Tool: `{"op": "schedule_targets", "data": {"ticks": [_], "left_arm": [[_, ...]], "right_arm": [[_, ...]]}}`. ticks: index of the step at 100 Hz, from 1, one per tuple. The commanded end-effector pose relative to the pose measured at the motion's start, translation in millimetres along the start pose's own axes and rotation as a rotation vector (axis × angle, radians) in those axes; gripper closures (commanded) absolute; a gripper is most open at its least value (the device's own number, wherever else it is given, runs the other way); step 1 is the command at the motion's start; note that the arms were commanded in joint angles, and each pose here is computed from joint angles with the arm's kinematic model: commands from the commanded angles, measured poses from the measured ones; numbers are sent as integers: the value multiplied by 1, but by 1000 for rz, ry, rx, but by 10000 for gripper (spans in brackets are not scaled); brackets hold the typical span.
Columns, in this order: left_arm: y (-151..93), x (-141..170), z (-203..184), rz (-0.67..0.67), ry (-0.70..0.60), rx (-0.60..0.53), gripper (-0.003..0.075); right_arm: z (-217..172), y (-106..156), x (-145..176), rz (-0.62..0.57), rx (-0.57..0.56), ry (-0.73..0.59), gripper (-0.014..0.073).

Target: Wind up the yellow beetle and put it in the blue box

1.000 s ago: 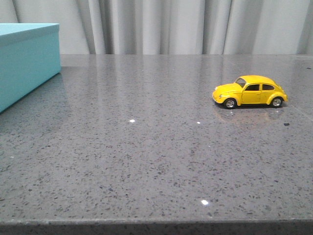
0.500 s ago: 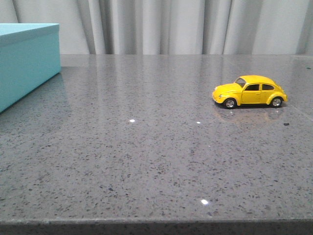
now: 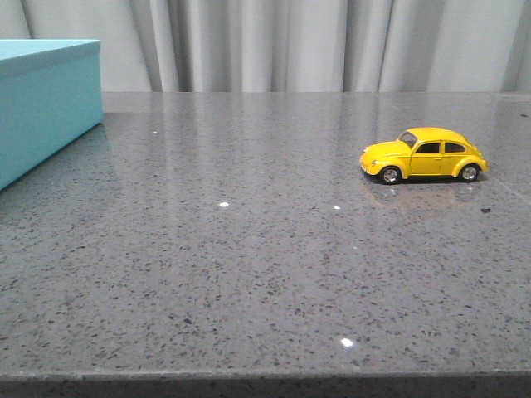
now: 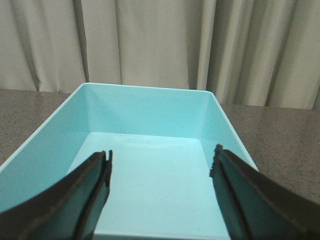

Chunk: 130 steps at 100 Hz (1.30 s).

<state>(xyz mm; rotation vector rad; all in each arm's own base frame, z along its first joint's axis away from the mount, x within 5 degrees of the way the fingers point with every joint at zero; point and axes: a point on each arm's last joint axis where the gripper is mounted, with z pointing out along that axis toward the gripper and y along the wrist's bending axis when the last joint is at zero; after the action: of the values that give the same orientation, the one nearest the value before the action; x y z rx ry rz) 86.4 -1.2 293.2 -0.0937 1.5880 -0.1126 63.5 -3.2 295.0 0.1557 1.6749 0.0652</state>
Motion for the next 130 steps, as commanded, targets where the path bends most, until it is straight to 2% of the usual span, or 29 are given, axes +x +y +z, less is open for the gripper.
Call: {"op": "schedule_targets", "data": {"ticks": [1, 17, 36, 57, 72, 98, 130], "left_arm": [[-2, -19, 0, -5, -102, 12, 281], [-4, -25, 1, -2, -62, 13, 277], [-7, -42, 7, 33, -13, 14, 277], [-8, -54, 15, 29, -7, 15, 277], [-9, -57, 16, 29, -5, 15, 277], [-9, -56, 16, 30, 11, 15, 277], [-9, -55, 16, 30, 31, 15, 277]], "right_arm": [[2, 3, -22, 3, -5, -23, 274], [13, 6, -38, 15, 0, 54, 265], [35, 10, -60, 38, 3, 156, 122], [65, 19, -80, 61, -17, 323, 53], [90, 35, -88, 31, -75, 471, 43], [148, 73, -84, -20, -158, 731, 43], [206, 121, -73, -17, -202, 867, 43]]}}
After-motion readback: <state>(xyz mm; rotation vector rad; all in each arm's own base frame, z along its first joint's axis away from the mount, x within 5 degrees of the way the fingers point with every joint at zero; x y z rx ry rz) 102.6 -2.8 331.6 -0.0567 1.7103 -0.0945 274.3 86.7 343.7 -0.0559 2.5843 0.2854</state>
